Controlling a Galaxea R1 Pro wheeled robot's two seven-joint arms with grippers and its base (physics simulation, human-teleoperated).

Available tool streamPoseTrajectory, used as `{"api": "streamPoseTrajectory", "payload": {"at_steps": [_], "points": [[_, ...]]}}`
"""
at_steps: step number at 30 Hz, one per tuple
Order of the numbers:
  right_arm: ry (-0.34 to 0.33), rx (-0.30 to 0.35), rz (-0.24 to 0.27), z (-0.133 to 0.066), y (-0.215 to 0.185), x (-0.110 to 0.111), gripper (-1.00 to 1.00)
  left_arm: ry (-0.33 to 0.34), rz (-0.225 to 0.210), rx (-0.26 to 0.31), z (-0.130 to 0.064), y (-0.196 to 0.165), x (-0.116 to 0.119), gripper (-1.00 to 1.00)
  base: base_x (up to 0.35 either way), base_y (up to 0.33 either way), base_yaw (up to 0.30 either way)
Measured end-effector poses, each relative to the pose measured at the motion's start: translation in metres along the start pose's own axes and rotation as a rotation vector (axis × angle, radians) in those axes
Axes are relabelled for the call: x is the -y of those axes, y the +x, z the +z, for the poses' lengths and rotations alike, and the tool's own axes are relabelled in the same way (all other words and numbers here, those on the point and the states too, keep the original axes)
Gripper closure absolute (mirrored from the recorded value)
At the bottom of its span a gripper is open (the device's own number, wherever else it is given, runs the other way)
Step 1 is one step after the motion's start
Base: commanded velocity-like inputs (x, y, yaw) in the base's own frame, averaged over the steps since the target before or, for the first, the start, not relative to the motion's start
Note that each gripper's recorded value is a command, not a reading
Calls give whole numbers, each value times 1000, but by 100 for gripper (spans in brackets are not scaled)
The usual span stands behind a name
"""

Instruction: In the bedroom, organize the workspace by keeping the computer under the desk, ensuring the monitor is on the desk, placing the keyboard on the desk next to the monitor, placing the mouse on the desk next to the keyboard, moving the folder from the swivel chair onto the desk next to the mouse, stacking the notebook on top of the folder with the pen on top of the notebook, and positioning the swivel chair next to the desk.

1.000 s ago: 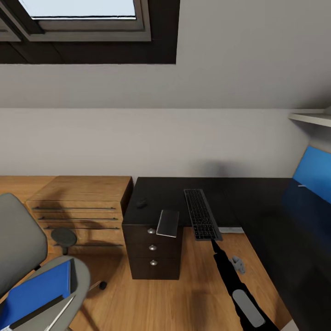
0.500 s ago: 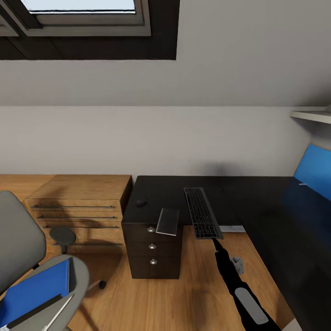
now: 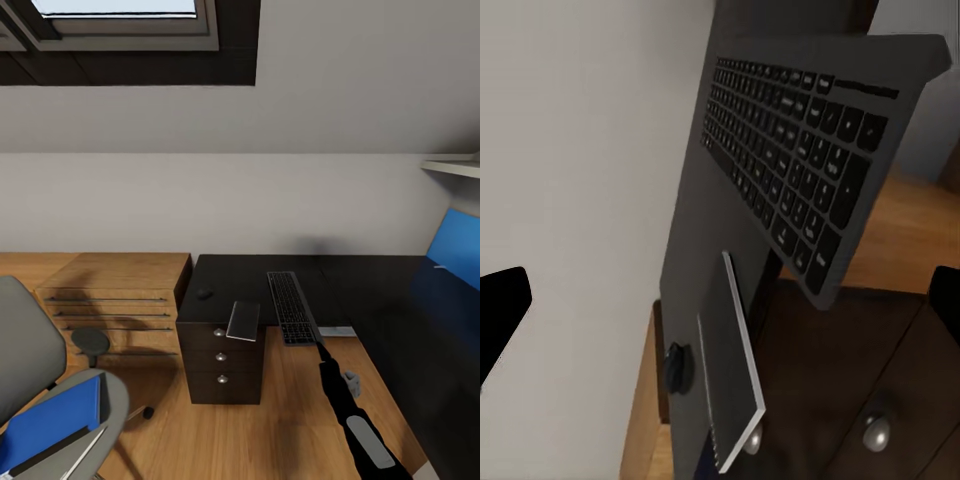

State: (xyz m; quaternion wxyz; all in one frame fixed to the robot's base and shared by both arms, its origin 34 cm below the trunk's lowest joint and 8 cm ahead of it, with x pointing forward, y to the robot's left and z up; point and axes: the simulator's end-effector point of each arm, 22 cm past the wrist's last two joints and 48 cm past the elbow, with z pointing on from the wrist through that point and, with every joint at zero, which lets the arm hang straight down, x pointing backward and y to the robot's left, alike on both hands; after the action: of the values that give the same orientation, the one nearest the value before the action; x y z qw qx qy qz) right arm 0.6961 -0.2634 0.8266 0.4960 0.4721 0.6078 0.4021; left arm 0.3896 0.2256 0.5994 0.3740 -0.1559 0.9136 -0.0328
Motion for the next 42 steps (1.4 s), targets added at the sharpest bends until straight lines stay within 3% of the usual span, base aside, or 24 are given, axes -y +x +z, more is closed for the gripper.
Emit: {"api": "streamPoseTrajectory", "payload": {"at_steps": [7, 20, 42], "points": [[6, 8, 19, 2, -13, 13, -100, 0, 0, 0, 7, 6, -2, -100, 0, 0, 0], [14, -24, 137, 1, -25, 24, -100, 0, 0, 0, 12, 9, -2, -100, 0, 0, 0], [13, -34, 156, 8, -19, 55, -100, 1, -1, 1, 36, 31, -7, -100, 0, 0, 0]]}}
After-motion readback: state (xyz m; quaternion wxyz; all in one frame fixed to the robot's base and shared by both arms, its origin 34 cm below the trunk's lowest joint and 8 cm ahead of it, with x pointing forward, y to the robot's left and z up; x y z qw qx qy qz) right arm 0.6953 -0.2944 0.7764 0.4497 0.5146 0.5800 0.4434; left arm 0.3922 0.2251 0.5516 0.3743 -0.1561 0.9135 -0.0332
